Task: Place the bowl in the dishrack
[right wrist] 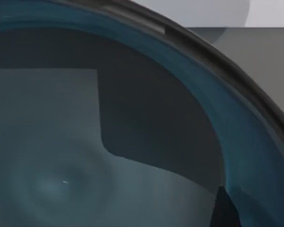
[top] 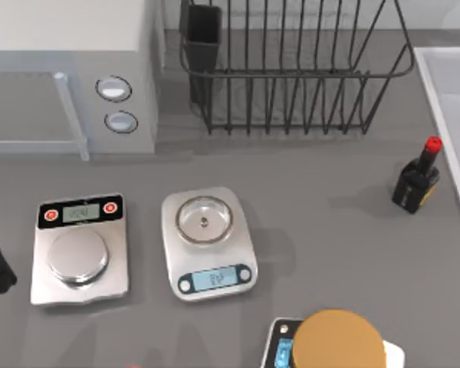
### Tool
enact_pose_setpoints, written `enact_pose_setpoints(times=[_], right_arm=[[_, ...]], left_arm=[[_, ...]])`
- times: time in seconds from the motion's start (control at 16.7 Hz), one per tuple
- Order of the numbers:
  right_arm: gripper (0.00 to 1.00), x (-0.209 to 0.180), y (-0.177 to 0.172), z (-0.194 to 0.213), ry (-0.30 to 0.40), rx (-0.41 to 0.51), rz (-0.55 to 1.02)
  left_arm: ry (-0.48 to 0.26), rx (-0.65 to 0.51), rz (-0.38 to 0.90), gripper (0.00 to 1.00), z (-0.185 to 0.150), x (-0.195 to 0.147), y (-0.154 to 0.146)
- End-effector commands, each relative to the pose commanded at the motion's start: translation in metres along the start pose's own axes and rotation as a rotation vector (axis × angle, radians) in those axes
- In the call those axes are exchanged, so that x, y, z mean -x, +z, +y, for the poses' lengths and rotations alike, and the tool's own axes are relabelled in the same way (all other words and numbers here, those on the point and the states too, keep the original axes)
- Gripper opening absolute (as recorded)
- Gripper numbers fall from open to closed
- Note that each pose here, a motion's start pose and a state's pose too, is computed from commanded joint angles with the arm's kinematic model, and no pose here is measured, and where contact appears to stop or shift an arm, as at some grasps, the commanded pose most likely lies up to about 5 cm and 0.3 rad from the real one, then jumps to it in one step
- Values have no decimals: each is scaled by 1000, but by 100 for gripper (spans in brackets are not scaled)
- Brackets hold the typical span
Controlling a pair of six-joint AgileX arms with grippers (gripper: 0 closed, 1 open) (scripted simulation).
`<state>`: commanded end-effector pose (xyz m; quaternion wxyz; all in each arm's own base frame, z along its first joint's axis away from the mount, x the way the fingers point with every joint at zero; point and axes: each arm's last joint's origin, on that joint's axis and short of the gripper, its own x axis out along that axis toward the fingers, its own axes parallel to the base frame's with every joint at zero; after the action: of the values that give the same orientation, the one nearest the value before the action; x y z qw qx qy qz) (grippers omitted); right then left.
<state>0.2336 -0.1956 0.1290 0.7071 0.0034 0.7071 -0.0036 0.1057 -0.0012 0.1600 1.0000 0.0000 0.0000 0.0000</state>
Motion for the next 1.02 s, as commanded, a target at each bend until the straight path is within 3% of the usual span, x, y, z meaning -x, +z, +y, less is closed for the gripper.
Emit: enact_pose_setpoints(times=[0.48, 1.02], right_arm=[[0, 17, 6, -6, -3, 0, -3], [0, 156, 10, -10, 23, 1, 28]], left_arm=[[0, 0, 0, 100, 0, 0, 0], [0, 0, 0, 100, 0, 0, 0]])
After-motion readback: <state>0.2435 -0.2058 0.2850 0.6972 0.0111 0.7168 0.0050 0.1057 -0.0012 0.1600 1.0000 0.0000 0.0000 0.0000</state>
